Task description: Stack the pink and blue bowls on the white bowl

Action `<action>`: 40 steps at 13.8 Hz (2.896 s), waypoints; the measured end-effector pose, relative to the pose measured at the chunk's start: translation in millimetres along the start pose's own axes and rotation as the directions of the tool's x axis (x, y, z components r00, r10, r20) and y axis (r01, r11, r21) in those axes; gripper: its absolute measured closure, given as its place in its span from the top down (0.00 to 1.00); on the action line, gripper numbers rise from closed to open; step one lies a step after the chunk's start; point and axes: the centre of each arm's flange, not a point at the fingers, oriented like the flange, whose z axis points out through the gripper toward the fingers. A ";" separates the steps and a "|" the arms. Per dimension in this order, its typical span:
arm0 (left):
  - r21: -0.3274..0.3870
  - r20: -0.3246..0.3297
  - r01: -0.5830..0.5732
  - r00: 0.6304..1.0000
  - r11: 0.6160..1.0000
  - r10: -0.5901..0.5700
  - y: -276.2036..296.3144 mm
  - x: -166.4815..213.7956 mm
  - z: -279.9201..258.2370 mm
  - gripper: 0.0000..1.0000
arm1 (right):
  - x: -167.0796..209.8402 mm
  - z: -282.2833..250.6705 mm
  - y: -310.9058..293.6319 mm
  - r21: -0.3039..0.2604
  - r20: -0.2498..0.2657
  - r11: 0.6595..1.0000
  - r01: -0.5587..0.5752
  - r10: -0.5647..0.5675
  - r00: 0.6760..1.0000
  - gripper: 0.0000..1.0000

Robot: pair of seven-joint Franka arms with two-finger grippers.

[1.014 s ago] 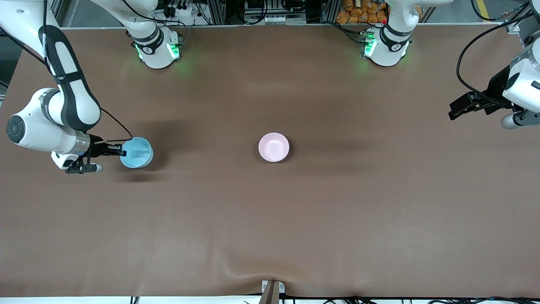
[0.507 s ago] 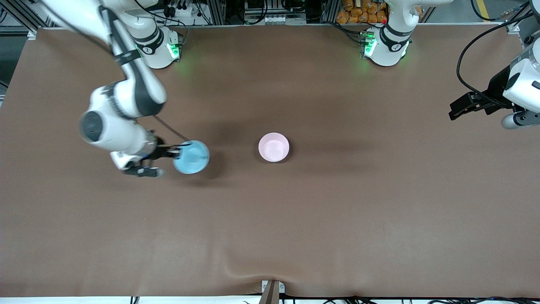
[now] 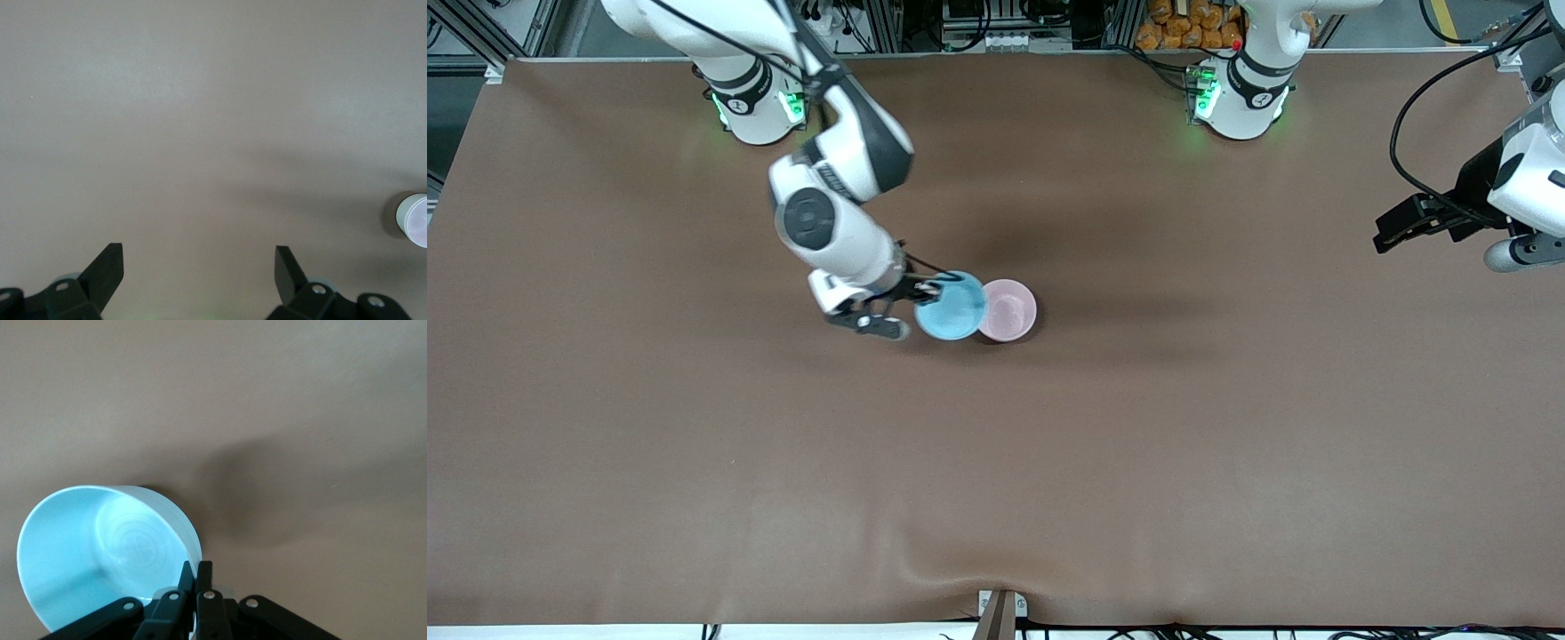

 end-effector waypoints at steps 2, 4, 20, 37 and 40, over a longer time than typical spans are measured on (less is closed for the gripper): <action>0.000 0.000 0.000 1.000 1.000 0.000 0.0 0.0 0.0 1.00 | -14.3 21.4 -16.0 0.004 -0.004 1.000 -0.023 0.023 1.000 0.03; 0.000 0.000 0.000 1.000 1.000 0.000 -0.1 0.0 0.0 1.00 | -25.0 37.9 -27.3 0.013 -0.012 0.999 -0.043 0.044 0.999 0.03; 0.000 0.000 0.000 1.000 1.000 0.000 0.0 0.0 0.0 1.00 | -25.5 88.2 -39.8 -0.008 0.001 0.997 -0.082 0.082 0.997 0.18; -0.002 -0.007 -0.002 1.000 1.000 0.002 1.4 0.5 -0.4 1.00 | 211.7 -194.0 78.6 0.168 -0.111 0.957 -0.238 0.258 0.960 1.00; -0.002 -0.007 -0.002 1.000 1.000 0.002 1.4 0.6 0.0 1.00 | 223.9 -251.9 117.9 0.148 -0.113 0.967 -0.207 0.225 0.968 1.00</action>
